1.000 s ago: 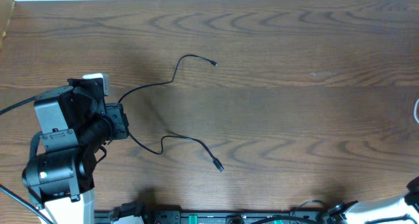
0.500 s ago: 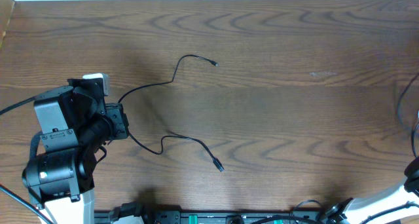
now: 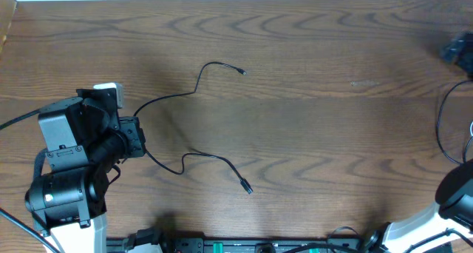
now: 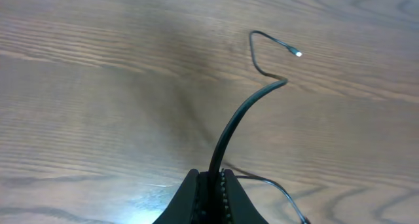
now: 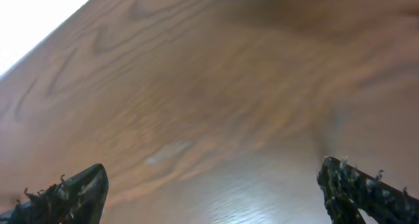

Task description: Untangle cables

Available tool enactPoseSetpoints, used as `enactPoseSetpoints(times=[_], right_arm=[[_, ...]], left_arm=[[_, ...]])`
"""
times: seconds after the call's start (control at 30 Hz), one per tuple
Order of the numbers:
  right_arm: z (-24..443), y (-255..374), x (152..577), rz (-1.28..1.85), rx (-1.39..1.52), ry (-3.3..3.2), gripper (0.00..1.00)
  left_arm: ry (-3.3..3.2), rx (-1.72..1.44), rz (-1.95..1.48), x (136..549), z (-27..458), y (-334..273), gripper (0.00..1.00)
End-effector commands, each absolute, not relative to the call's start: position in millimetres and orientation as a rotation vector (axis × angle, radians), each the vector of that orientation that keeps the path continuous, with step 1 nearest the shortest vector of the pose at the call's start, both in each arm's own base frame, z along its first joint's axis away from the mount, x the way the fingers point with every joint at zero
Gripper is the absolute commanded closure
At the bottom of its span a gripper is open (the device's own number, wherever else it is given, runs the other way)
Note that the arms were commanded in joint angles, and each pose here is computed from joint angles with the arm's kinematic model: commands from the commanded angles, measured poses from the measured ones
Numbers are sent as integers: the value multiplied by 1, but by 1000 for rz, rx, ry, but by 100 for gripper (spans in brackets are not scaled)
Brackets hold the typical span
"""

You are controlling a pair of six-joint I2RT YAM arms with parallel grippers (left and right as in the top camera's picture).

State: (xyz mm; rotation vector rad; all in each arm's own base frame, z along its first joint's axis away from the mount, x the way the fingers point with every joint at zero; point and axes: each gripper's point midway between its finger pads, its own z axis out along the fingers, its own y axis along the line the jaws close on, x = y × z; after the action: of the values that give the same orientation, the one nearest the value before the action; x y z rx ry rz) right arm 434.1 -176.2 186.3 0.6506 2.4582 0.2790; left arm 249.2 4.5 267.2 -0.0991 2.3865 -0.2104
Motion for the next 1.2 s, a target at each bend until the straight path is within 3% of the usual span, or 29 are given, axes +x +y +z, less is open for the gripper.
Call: enactPoseSetpoints(times=[0.0,0.43,0.57,0.83,0.87,0.93,1.0,1.03,1.07,1.17], right_arm=[[204,-91,449,442,67,2472,1],[198,129,399,716,-1002,2359,1],[194,172,381,709,-1165,2336,1],[183,223,329,614,-1449,2367,1],[182,227,323,598,-1481,2370,1],[181,233,314,551,-1535,2368,1],[180,237,309,498,-1578,2358,1],[179,239,307,470,-1597,2354,1],[178,241,305,441,-1615,2350,1],[176,243,304,361,-1654,2338,1]], left_arm=[[2377,-16,-363,247,270,-18,93],[2221,422,-816,257,290,-102,93],[2154,555,-823,281,290,-128,93],[2297,489,-643,345,232,-126,93],[2318,463,-657,350,225,-126,88],[2374,378,-698,354,214,-127,50],[2426,331,-721,351,205,-126,32],[2443,327,-723,349,202,-126,18],[2462,321,-722,346,199,-125,10],[2513,279,-611,340,194,-110,5]])
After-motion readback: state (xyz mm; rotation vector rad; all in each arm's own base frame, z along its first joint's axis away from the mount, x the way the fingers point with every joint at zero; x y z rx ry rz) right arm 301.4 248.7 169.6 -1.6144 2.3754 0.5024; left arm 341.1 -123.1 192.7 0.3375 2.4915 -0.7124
